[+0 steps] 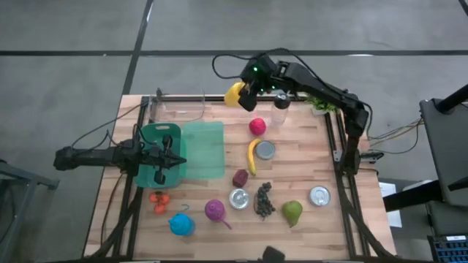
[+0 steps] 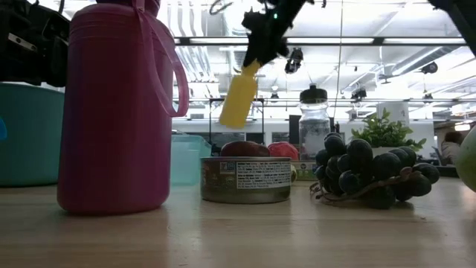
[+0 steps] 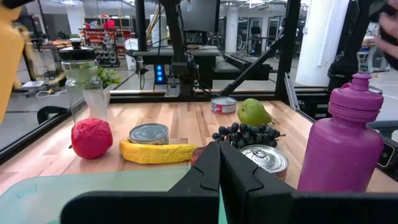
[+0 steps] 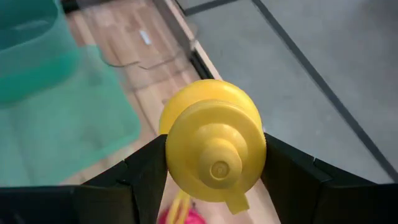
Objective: Pick & Place Food Item
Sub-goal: Put the yellow water bottle into the transparent bin
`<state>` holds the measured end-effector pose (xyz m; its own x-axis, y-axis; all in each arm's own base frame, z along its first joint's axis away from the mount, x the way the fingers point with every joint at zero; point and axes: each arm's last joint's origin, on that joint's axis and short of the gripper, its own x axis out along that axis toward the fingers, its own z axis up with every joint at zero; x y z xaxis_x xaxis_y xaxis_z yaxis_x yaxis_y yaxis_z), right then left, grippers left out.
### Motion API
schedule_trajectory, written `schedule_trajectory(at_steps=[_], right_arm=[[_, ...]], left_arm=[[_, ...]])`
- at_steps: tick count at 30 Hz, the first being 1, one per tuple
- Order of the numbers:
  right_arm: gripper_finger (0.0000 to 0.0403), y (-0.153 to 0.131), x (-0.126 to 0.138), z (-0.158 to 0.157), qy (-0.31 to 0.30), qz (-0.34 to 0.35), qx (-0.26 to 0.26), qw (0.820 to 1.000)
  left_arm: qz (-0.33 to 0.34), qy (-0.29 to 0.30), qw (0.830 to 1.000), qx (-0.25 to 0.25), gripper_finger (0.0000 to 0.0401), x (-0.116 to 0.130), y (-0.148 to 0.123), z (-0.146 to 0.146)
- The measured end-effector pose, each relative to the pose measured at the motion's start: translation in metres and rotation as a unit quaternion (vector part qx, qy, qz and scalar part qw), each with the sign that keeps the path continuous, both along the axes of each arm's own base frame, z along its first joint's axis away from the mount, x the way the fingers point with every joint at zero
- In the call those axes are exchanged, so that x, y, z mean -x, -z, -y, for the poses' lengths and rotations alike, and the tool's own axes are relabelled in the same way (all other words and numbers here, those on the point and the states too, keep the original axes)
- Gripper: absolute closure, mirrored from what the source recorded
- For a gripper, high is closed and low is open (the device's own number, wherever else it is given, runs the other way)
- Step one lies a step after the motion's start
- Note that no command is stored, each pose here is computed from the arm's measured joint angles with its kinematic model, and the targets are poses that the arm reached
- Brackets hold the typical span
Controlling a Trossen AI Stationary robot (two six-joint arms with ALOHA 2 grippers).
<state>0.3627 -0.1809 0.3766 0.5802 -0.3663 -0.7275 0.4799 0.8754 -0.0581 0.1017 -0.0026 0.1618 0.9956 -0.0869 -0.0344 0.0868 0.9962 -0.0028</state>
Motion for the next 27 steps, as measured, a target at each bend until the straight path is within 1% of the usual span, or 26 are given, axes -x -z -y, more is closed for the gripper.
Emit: schedule_trajectory(at_steps=[5,8,14,18,27], right_arm=[[0.0177,0.004,-0.002,0.027,-0.006,0.014,-0.030,0.999],[0.0177,0.011,-0.007,0.035,-0.007,-0.004,-0.042,0.999],[0.0177,0.005,-0.017,0.038,-0.009,-0.024,-0.047,0.999],[0.0177,0.016,-0.021,0.041,-0.004,-0.034,-0.051,0.998],[0.0177,0.027,-0.023,0.039,0.009,-0.061,-0.067,0.996]], left_arm=[[0.000,0.000,1.000,0.000,0.0400,0.000,0.000,0.000],[0.000,0.000,1.000,0.000,0.0400,0.000,0.000,0.000],[0.000,0.000,1.000,0.000,0.0400,0.000,0.000,0.000],[0.000,0.000,1.000,0.000,0.0400,0.000,0.000,0.000],[0.000,0.000,1.000,0.000,0.0400,0.000,0.000,0.000]])
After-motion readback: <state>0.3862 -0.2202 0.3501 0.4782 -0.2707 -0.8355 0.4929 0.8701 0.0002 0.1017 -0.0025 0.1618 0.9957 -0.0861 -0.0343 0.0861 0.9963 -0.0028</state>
